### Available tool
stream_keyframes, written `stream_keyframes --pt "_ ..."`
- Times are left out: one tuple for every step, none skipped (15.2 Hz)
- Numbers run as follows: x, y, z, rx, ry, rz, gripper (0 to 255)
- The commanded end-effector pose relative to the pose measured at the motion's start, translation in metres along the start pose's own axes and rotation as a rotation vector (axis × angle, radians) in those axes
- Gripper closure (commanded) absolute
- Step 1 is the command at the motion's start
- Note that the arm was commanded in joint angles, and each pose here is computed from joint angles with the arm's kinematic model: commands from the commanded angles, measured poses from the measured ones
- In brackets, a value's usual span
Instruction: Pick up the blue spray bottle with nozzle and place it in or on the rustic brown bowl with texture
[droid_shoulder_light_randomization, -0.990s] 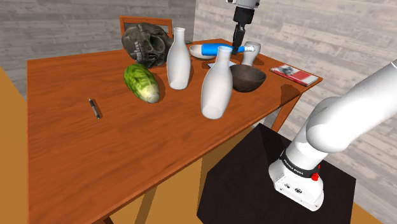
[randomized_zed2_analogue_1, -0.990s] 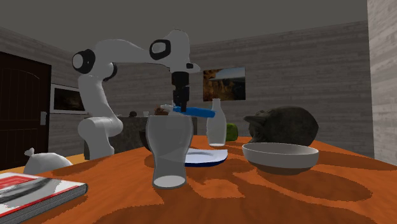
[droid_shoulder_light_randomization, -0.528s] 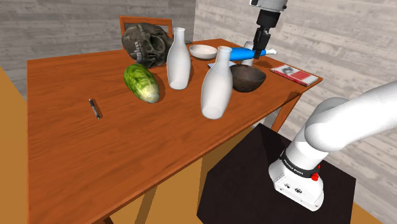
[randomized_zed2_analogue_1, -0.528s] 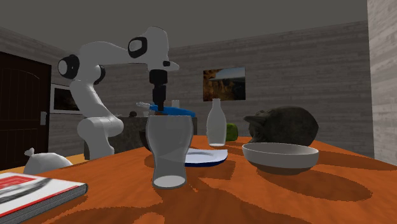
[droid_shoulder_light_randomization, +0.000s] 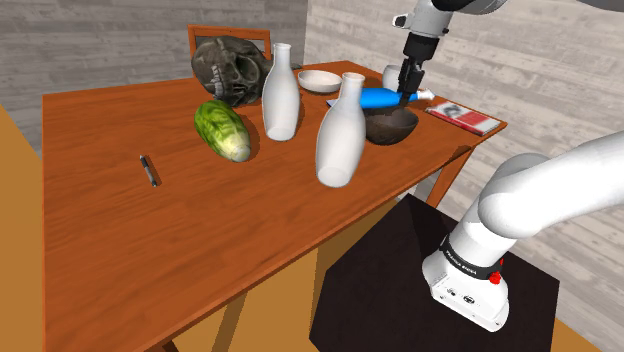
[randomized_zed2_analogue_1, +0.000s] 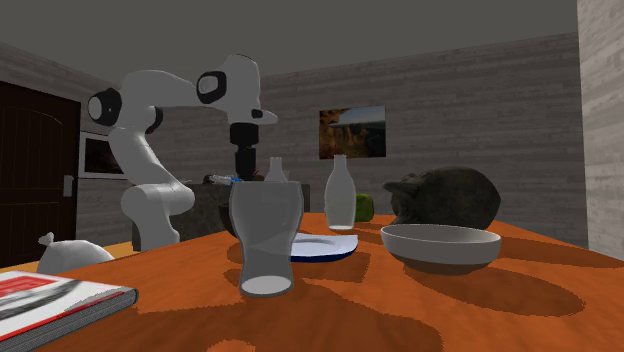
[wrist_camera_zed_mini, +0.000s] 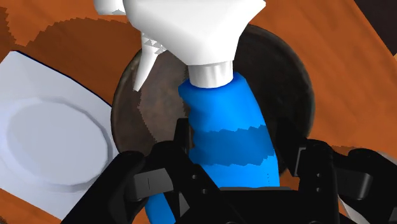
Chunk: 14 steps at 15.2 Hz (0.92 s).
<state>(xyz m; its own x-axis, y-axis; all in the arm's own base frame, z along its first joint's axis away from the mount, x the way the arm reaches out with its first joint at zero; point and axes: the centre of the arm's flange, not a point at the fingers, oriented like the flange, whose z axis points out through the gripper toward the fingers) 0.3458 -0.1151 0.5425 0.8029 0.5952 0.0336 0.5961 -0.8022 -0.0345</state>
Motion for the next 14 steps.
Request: stream_keyframes --pt "0.0 0.001 0.012 0.0 0.001 0.0 255" --pt "-0.001 0.001 0.017 0.0 0.001 0.0 255" --pt "-0.001 0.001 0.022 0.0 0.001 0.0 255" --pt "-0.001 0.001 0.027 0.0 0.001 0.0 255" --pt "-0.001 0.002 0.036 0.0 0.001 0.0 255" --pt "-0.001 0.001 0.036 0.0 0.001 0.0 255" --pt "-0.001 0.002 0.036 0.0 0.001 0.0 255" --pt "-0.001 0.002 0.036 0.0 0.001 0.0 255" --pt "-0.001 0.002 0.036 0.0 0.001 0.0 255" --pt "-0.001 0.002 0.036 0.0 0.001 0.0 255" --pt "-0.001 0.002 0.036 0.0 0.001 0.0 255" --pt "-0.001 0.002 0.036 0.0 0.001 0.0 255" --pt "-0.001 0.002 0.036 0.0 0.001 0.0 255" --pt "-0.001 0.002 0.036 0.0 0.001 0.0 0"
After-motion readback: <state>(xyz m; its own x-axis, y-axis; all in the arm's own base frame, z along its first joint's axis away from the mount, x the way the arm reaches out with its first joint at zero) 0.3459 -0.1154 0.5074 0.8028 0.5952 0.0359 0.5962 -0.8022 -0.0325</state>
